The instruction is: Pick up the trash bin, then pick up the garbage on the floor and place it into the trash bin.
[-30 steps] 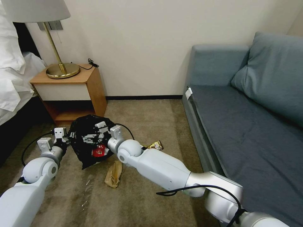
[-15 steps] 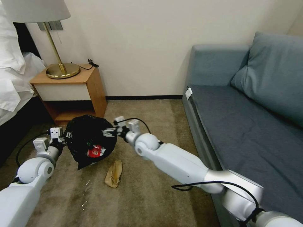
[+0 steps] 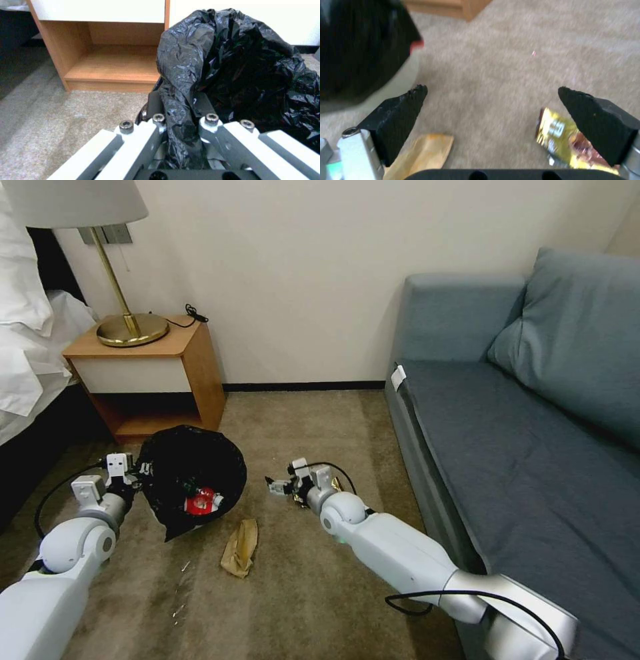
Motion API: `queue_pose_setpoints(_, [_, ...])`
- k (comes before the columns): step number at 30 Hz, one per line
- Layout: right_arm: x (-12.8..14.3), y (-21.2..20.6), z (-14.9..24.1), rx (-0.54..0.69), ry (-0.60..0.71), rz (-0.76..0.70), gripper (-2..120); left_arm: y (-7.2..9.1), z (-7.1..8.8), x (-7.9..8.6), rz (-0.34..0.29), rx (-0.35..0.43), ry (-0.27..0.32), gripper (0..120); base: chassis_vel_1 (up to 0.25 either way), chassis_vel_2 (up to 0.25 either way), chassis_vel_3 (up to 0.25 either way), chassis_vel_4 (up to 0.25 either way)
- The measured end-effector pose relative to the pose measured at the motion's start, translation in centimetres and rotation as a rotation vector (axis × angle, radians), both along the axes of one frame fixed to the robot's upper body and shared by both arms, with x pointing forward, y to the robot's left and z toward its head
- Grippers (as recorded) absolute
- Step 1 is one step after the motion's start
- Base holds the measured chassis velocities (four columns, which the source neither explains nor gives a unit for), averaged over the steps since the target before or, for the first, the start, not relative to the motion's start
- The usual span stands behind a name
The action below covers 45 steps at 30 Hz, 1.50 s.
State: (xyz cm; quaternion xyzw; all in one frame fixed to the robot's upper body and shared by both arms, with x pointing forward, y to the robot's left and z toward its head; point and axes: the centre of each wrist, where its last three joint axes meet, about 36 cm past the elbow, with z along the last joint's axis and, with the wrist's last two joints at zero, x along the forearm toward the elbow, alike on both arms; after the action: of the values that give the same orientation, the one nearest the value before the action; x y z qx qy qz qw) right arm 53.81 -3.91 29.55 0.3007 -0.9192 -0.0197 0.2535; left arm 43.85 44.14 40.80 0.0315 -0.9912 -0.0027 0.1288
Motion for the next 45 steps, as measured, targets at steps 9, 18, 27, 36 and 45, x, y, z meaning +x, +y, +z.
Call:
queue_pose_setpoints(9, [-2.6, 0.7, -2.3, -0.011, 0.058, 0.044, 100, 0.7, 0.1, -0.6, 0.021, 0.018, -0.008, 4, 0.000, 0.000, 0.000, 0.000])
queue_pose_setpoints(18, [-5.1, 2.9, -4.6, 0.017, 0.116, 0.113, 100, 0.9, -0.2, -0.9, 0.029, 0.018, -0.015, 4, 0.000, 0.000, 0.000, 0.000])
queue_pose_setpoints(27, [-6.8, 5.4, -6.2, 0.059, 0.142, 0.180, 100, 1.2, -0.3, -1.0, 0.031, 0.017, -0.015, 4, 0.000, 0.000, 0.000, 0.000])
queue_pose_setpoints(36, [-7.5, 6.8, -7.3, 0.067, 0.158, 0.229, 100, 1.2, -0.6, -0.8, 0.029, 0.010, -0.015, 4, 0.000, 0.000, 0.000, 0.000])
queue_pose_setpoints(45, [-8.6, 8.4, -8.2, 0.076, 0.172, 0.292, 100, 1.1, -0.8, -0.5, 0.027, 0.008, -0.011, 4, 0.000, 0.000, 0.000, 0.000])
